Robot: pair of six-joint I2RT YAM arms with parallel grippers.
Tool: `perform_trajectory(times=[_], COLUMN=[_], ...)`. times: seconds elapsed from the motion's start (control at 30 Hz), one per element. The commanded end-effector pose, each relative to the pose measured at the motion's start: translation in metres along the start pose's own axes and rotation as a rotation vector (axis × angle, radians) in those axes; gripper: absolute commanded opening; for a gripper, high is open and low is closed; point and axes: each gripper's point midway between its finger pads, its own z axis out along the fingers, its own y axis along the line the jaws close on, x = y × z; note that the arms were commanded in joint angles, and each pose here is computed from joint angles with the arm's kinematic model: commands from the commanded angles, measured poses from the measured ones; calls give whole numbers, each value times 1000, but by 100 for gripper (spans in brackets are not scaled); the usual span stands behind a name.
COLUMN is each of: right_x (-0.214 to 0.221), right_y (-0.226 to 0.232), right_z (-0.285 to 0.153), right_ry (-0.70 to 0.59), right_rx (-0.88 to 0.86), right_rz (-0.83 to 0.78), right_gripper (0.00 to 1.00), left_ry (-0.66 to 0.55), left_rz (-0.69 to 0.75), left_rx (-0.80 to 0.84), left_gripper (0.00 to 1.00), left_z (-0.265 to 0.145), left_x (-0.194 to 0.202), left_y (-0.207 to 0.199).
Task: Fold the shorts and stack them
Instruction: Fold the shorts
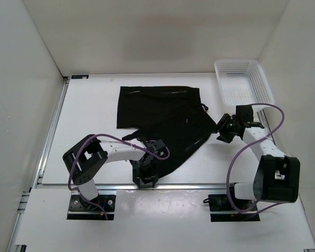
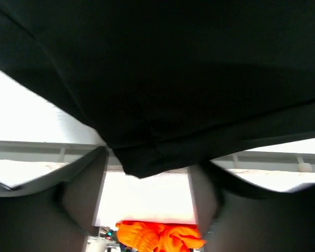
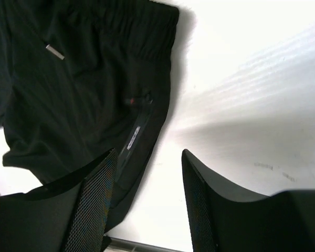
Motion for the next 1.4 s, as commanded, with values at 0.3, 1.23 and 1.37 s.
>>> perform_trajectory(times=[0.3, 1.23, 1.37], right_x=[-16, 45, 33], right_y=[2, -15, 1], right_z=[63, -48, -71], right_ry=[76, 25, -17], right_rx=[-54, 19, -8], right_rz=[13, -55, -69], right_gripper=[55, 0, 0], left_ry=[-176, -473, -556], left_rz=[-93, -221, -244], left_rx=[-29, 80, 64], left_gripper=[10, 10, 10], left_z=[-29, -161, -196], left_x=[-34, -46, -90], left_y=[10, 58, 71])
